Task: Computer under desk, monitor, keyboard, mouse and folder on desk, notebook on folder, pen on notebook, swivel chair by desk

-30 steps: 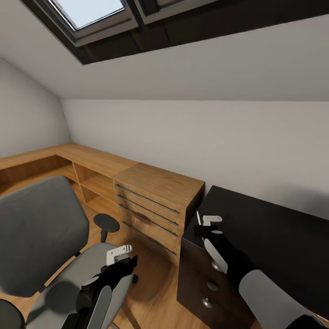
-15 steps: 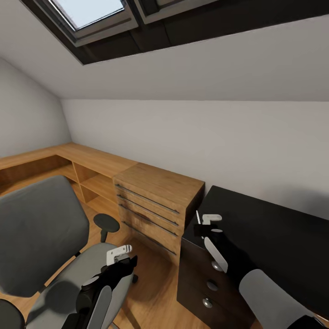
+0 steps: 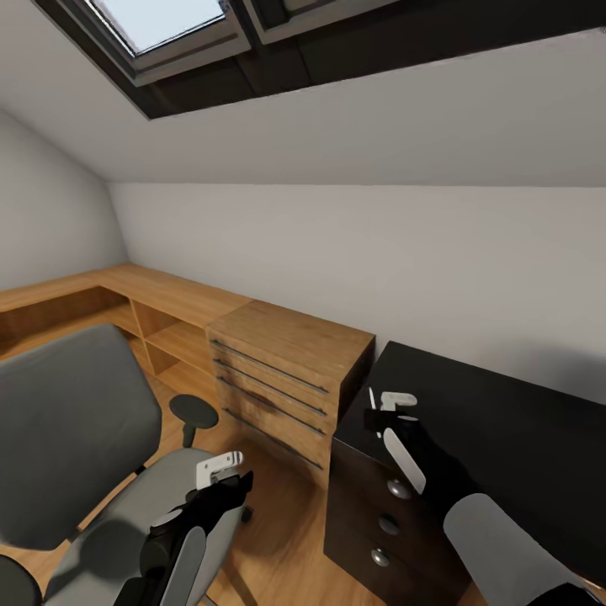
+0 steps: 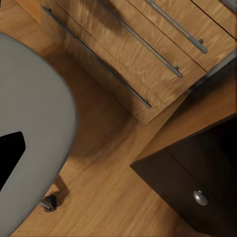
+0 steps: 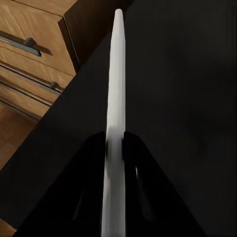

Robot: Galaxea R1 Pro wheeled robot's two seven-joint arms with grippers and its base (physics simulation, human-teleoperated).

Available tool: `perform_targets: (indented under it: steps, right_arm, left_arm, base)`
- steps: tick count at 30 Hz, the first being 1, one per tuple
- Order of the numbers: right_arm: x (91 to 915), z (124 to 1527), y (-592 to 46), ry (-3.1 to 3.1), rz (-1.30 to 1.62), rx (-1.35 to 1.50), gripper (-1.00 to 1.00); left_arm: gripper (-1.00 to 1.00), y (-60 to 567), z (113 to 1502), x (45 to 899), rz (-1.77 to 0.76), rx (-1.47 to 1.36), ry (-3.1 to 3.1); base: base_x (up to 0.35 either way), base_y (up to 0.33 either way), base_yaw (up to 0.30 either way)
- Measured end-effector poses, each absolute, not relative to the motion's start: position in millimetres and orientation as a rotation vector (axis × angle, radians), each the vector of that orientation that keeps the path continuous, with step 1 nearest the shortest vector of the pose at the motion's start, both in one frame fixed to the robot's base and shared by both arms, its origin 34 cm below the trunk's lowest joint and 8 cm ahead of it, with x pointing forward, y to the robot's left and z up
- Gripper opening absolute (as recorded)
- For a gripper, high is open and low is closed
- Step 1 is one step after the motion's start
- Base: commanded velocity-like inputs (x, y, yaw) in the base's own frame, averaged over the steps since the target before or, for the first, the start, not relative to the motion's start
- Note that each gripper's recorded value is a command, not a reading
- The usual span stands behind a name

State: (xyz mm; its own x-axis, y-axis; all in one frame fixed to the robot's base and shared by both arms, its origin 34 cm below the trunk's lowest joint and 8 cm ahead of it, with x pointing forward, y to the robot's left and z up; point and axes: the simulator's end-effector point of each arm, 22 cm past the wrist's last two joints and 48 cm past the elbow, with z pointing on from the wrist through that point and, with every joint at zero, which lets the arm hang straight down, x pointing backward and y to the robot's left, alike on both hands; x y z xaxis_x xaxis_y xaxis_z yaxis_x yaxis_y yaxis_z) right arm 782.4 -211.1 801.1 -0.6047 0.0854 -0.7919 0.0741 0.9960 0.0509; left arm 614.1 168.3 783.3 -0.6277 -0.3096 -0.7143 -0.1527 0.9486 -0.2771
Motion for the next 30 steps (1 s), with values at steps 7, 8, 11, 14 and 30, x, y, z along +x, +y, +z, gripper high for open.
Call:
perform_targets:
  steps: [7, 8, 11, 14, 30]
  right_arm:
    - [782, 804, -212, 2.22, 0.018, 0.113, -1.0]
    - [783, 805, -212, 2.219, 0.017, 0.112, -1.0]
    - [783, 806, -212, 2.217, 0.017, 0.112, -1.0]
    - [783, 807, -212, 2.215, 0.016, 0.112, -1.0]
    - [783, 816, -222, 2.201, -0.02, 0.14, -1.0]
  left_arm:
    - [1.0, 168, 782, 611, -0.239, -0.325, 2.26]
    - [1.0, 168, 782, 611, -0.24, -0.324, 2.26]
    - [1.0, 168, 783, 611, -0.24, -0.324, 2.258]
    - [1.0, 168, 783, 611, -0.24, -0.324, 2.257]
    - [1.0, 167, 781, 609, -0.239, -0.321, 2.263]
  base:
    - [0.0, 0.0, -0.205]
    - [0.0, 0.0, -0.222]
    - [-0.011, -0.003, -0.224]
    - [-0.146, -0.098, -0.224]
    - [-0.08, -0.082, -0.225]
